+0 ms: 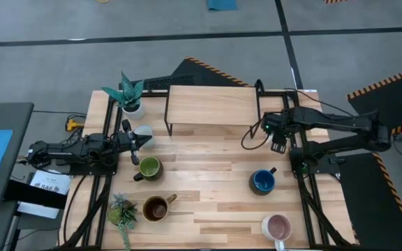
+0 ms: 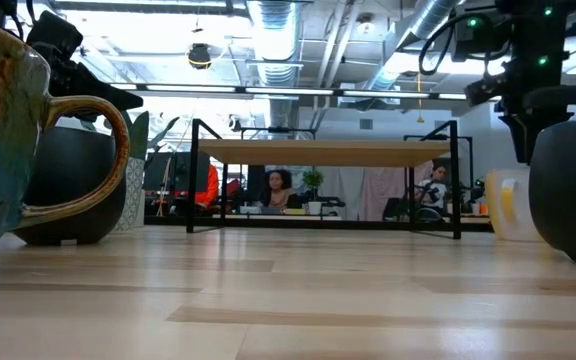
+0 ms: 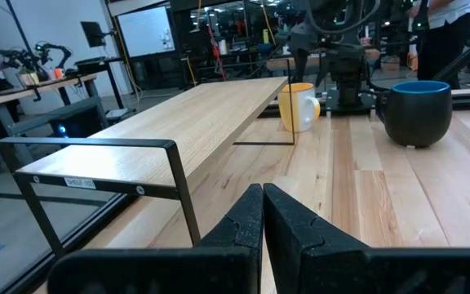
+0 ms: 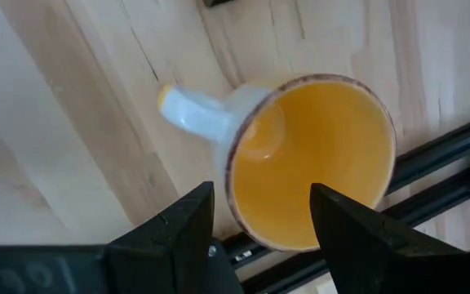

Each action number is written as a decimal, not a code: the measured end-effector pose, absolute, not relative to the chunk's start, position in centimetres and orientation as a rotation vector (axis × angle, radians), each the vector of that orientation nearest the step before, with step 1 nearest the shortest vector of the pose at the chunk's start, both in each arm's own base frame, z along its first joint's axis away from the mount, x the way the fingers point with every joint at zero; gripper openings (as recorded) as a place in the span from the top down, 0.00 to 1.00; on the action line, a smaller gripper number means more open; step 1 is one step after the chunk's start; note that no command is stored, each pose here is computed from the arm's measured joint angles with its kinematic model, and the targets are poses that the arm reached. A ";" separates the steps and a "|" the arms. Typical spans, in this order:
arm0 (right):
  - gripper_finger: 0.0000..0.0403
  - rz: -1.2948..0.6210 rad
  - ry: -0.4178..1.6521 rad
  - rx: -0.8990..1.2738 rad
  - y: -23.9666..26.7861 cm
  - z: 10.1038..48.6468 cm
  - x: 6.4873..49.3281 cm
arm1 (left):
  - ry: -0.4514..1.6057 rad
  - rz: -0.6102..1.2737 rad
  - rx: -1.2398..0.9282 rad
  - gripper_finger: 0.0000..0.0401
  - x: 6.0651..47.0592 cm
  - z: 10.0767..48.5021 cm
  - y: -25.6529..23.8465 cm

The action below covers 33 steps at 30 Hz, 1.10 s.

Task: Place coffee mugs
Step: Put the yellow mug on the shelf

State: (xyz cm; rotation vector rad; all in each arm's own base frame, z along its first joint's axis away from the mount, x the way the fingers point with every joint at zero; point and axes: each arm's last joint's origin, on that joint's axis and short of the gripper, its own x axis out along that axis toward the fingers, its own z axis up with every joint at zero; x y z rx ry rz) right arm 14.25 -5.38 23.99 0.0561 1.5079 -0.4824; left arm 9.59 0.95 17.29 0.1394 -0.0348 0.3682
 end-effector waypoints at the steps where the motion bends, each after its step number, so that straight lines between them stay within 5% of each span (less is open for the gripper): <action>1: 0.44 -0.477 1.516 0.052 -5.5 24.0 14.2 | -0.034 0.368 0.139 1.00 9.6 17.3 0.9; 19: 0.45 -0.371 1.536 -0.004 -5.5 22.7 14.1 | -0.035 0.368 0.139 1.00 9.6 17.3 0.9; 33: 0.60 -0.367 1.530 -0.004 -5.5 22.7 14.2 | -0.034 0.368 0.139 1.00 9.6 17.3 0.9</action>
